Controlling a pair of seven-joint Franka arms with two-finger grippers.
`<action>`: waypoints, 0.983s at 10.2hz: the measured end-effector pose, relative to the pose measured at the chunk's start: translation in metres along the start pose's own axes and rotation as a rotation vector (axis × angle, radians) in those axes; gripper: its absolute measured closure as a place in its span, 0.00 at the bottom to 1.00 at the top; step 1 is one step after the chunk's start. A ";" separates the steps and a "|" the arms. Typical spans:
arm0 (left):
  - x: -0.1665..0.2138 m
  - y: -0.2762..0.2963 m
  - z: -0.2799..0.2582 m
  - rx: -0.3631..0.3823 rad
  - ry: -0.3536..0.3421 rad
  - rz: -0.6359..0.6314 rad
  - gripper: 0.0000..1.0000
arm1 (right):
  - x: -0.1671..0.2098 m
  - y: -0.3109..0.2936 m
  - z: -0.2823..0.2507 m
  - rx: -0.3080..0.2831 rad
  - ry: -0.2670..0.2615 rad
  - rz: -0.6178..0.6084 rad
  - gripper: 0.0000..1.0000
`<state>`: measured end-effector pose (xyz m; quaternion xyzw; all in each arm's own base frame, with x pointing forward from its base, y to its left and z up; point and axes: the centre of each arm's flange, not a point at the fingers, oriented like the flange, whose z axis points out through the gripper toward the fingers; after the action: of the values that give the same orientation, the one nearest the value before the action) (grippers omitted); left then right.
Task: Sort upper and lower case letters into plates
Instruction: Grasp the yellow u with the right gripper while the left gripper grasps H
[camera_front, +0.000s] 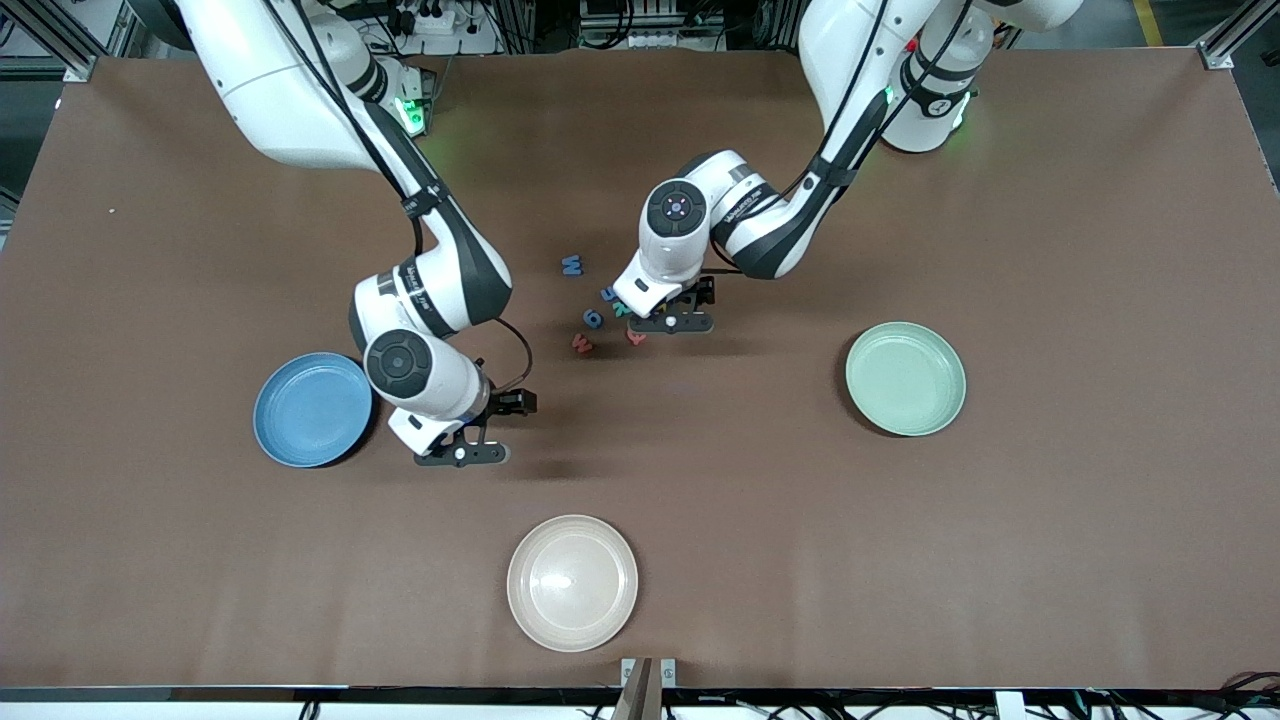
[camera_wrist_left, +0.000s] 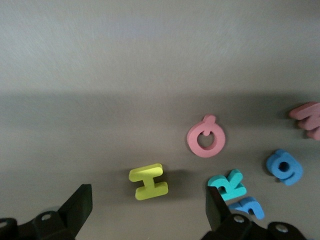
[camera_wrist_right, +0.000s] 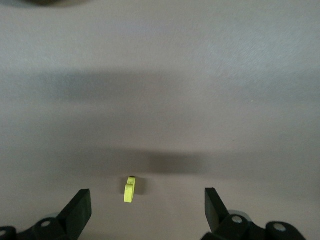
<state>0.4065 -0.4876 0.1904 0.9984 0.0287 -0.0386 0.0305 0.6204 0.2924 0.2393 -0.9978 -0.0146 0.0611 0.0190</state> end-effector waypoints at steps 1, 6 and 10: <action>-0.009 -0.004 0.014 -0.012 0.001 -0.045 0.00 | -0.003 -0.002 0.007 -0.005 -0.010 -0.002 0.00; -0.026 -0.007 0.028 -0.002 -0.021 -0.108 0.06 | -0.020 -0.014 0.046 -0.016 -0.024 0.062 0.00; -0.021 -0.010 0.028 -0.003 -0.019 -0.118 0.07 | -0.021 -0.018 0.065 -0.020 -0.029 0.152 0.00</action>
<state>0.3830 -0.4802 0.1631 0.9945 0.0871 -0.0499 0.0298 0.5907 0.3119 0.1785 -0.9952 0.0604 0.0766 0.0041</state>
